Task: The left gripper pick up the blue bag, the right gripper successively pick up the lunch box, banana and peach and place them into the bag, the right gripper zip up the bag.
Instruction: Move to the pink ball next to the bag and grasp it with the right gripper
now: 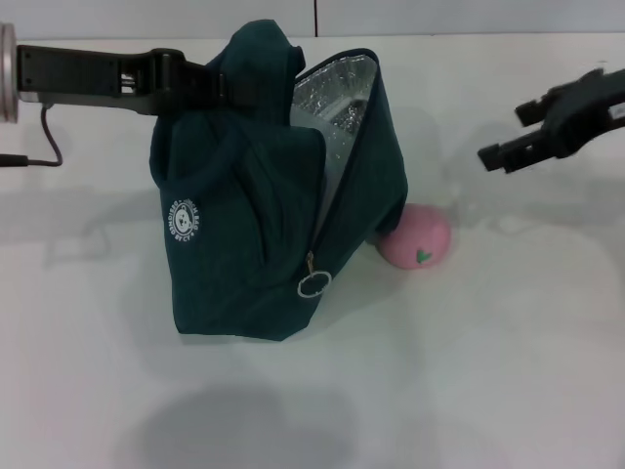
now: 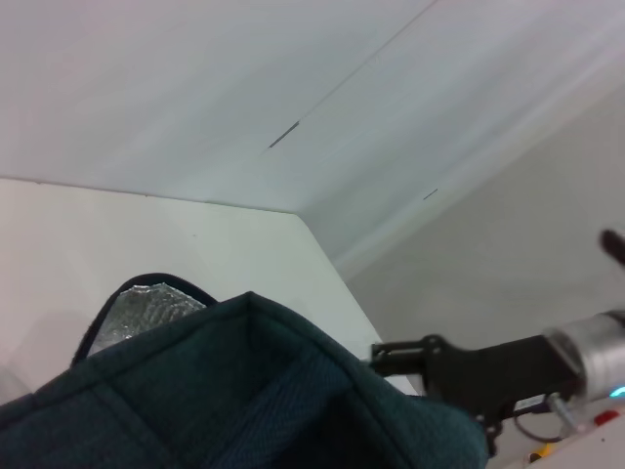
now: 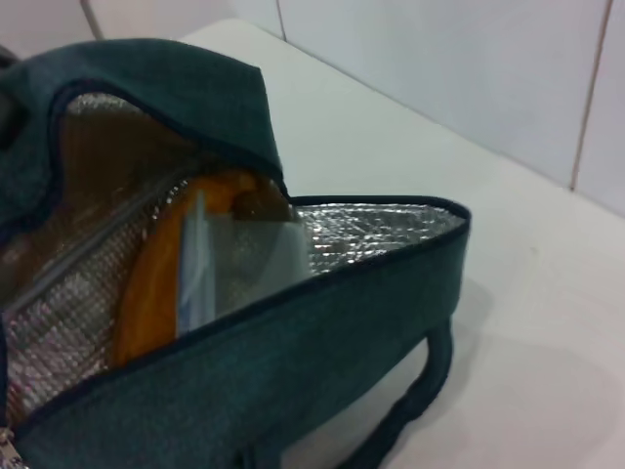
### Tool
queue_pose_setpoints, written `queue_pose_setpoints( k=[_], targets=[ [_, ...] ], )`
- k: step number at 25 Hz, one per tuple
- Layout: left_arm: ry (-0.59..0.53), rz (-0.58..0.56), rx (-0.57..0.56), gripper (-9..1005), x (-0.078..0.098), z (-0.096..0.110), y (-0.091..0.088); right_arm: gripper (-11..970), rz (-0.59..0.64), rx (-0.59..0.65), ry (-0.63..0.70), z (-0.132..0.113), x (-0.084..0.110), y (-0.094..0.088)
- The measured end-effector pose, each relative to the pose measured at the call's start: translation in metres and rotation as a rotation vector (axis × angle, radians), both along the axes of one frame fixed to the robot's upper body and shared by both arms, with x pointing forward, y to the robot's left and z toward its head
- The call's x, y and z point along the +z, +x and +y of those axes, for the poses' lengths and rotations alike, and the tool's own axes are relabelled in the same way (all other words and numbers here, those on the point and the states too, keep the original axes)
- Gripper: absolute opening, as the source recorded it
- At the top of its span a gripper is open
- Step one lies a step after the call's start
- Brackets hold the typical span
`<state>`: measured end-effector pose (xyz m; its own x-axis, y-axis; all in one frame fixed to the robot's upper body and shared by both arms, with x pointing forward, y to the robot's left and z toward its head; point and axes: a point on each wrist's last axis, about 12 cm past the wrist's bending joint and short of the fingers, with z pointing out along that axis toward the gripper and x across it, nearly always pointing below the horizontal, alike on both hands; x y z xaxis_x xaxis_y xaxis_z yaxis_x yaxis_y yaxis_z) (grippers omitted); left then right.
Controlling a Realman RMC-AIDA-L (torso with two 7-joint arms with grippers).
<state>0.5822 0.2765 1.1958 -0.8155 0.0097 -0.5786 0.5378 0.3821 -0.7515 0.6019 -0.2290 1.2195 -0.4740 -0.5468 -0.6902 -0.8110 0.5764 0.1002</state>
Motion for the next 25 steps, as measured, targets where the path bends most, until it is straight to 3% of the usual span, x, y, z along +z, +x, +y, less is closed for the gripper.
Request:
queue_pose_setpoints(
  k=[6, 12, 25],
  targets=[
    [-0.008, 0.004, -0.015, 31, -0.002, -0.004, 0.003, 845, 0.074, 0.028, 0.014, 0.016, -0.024, 0.009],
    [-0.004, 0.0, -0.01, 31, -0.001, -0.003, 0.004, 845, 0.052, 0.079, -0.002, 0.035, -0.042, 0.012],
    [0.008, -0.017, -0.026, 31, 0.002, -0.006, 0.007, 844, 0.114, 0.104, -0.029, 0.061, -0.058, 0.026]
  ],
)
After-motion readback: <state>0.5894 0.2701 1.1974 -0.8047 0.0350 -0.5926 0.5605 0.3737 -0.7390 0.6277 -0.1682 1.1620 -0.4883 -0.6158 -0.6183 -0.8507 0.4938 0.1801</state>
